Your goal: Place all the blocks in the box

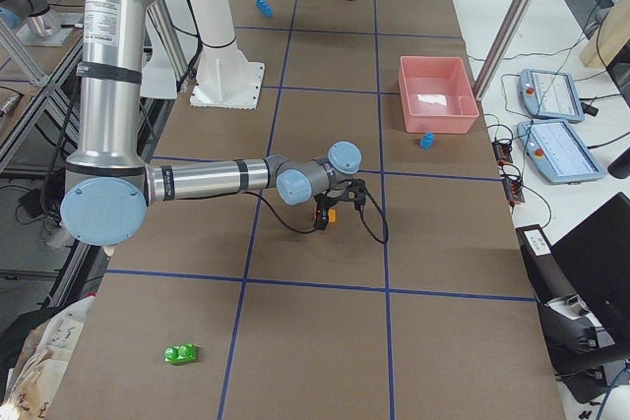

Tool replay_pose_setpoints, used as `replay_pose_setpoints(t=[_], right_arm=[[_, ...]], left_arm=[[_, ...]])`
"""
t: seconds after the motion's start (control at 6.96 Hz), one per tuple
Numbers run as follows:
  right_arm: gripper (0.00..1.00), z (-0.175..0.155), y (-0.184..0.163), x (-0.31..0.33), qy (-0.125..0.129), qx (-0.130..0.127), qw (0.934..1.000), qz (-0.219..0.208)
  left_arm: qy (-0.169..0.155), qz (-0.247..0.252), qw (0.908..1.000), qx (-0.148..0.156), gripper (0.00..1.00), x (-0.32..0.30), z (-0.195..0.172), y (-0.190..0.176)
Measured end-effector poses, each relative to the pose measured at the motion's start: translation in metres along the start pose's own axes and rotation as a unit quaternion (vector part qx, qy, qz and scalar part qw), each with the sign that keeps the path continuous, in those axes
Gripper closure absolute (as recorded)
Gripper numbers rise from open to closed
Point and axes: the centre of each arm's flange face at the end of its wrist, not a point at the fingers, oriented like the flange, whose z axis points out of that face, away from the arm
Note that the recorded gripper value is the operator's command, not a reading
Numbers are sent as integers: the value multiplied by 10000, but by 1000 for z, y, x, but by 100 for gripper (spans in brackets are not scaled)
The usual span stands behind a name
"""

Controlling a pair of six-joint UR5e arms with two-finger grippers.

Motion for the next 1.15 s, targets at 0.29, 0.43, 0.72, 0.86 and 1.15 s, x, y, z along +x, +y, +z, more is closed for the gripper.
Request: replay_pose_setpoints(t=[0.29, 0.43, 0.72, 0.86, 1.15], right_arm=[[99, 15, -6, -15, 314, 105, 9993, -144], [100, 15, -9, -21, 399, 185, 9989, -188], [100, 7, -16, -35, 372, 322, 9984, -296], [100, -8, -20, -52, 270, 465, 9978, -380], [100, -65, -62, -131, -140, 1006, 9946, -200]], left_arm=[[2, 1, 10000, 3, 0, 0, 0, 0], [2, 5, 10000, 1, 0, 0, 0, 0], [-66, 50, 10000, -55, 0, 0, 7, -6], [-217, 136, 9996, -90, 1, 3, 13, -12], [-470, 515, 9974, -191, 1, 18, 30, -29]])
